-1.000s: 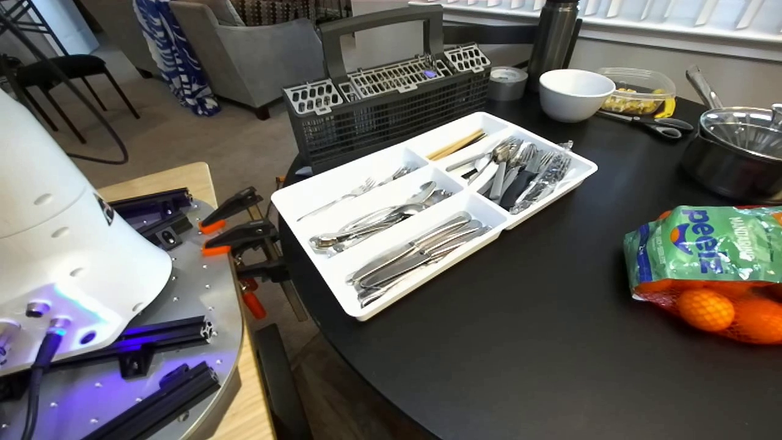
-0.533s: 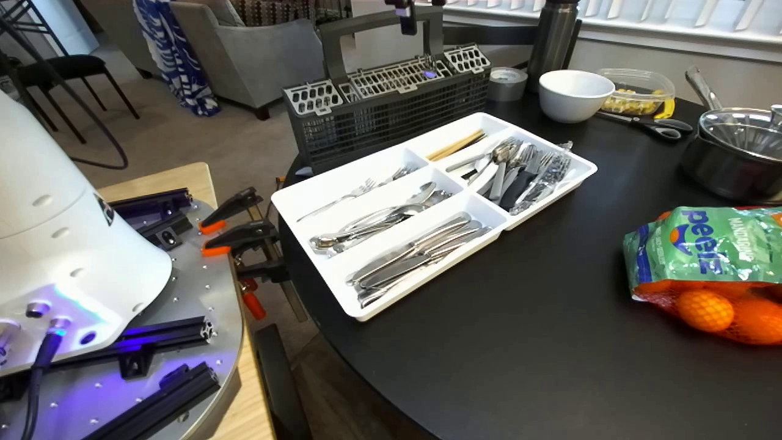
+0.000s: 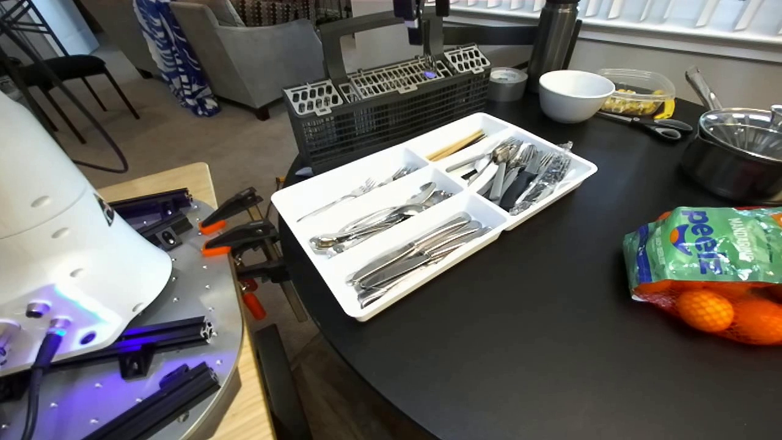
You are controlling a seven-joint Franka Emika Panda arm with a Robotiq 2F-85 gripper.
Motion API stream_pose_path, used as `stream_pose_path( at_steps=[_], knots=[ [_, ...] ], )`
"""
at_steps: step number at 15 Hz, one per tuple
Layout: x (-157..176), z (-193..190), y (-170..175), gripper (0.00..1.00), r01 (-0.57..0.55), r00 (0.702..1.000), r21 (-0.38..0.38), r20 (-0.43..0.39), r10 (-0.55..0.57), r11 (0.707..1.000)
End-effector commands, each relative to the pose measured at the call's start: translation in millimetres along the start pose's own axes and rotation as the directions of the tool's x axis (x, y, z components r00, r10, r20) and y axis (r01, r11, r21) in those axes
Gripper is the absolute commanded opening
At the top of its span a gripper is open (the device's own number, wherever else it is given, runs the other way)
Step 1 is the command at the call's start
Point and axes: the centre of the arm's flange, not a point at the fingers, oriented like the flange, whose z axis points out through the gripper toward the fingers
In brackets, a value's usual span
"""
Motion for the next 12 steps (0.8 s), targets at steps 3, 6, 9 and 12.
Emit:
stream_pose_path(
  at_steps=[3,6,9,12],
  knots=[
    [-4.6,28.2,-11.6,1.00,-0.006,0.997,0.065,0.074,0.001,0.998],
    [-5.5,69.2,-24.0,1.00,-0.005,0.986,0.148,0.167,-0.020,0.989],
    [-10.6,102.0,-35.6,1.00,0.048,0.974,0.206,0.206,-0.091,0.977],
    [-21.4,114.1,-46.6,1.00,0.129,0.959,0.243,0.216,-0.184,0.961]
  ],
)
